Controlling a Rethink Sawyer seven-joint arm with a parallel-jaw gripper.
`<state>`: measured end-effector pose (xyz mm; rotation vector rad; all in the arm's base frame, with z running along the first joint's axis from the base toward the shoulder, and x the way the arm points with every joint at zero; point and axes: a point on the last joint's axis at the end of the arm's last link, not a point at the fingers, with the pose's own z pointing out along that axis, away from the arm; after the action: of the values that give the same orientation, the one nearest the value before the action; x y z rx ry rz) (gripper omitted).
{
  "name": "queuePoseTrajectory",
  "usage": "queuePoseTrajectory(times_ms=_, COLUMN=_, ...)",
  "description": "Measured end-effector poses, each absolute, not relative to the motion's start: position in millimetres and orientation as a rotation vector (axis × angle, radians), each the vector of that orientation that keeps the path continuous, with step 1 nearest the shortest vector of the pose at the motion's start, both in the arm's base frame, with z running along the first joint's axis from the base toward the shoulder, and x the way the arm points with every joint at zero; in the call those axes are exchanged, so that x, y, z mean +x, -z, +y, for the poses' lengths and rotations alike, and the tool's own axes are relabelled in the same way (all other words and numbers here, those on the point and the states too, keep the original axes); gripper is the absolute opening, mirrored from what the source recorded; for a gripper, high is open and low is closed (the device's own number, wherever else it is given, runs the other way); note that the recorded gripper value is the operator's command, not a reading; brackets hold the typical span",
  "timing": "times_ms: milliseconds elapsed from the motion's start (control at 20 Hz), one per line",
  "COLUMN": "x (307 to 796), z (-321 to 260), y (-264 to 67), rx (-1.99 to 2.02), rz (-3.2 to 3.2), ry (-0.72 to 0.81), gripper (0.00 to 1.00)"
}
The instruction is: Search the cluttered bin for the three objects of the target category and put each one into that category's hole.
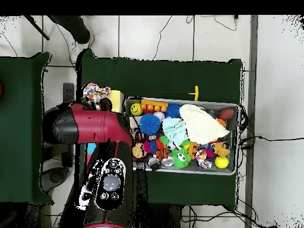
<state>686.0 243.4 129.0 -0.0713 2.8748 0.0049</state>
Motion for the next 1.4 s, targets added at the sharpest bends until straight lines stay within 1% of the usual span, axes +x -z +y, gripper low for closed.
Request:
queuePoseTrajectory(times_ms=750, x=683.8, z=251.6, y=-136.1, rx=-0.096, rz=2.88, ry=0.018, gripper=1.0)
queuePoseTrajectory(times_ms=1050, x=689.8, z=252.5, y=-141.5, rx=-0.097, rz=2.878, ry=0.014, gripper=1.0)
queuePoseTrajectory(times_ms=1400, x=710.0, z=247.8, y=-145.4, rx=-0.087, rz=2.846, ry=0.013, gripper=1.0)
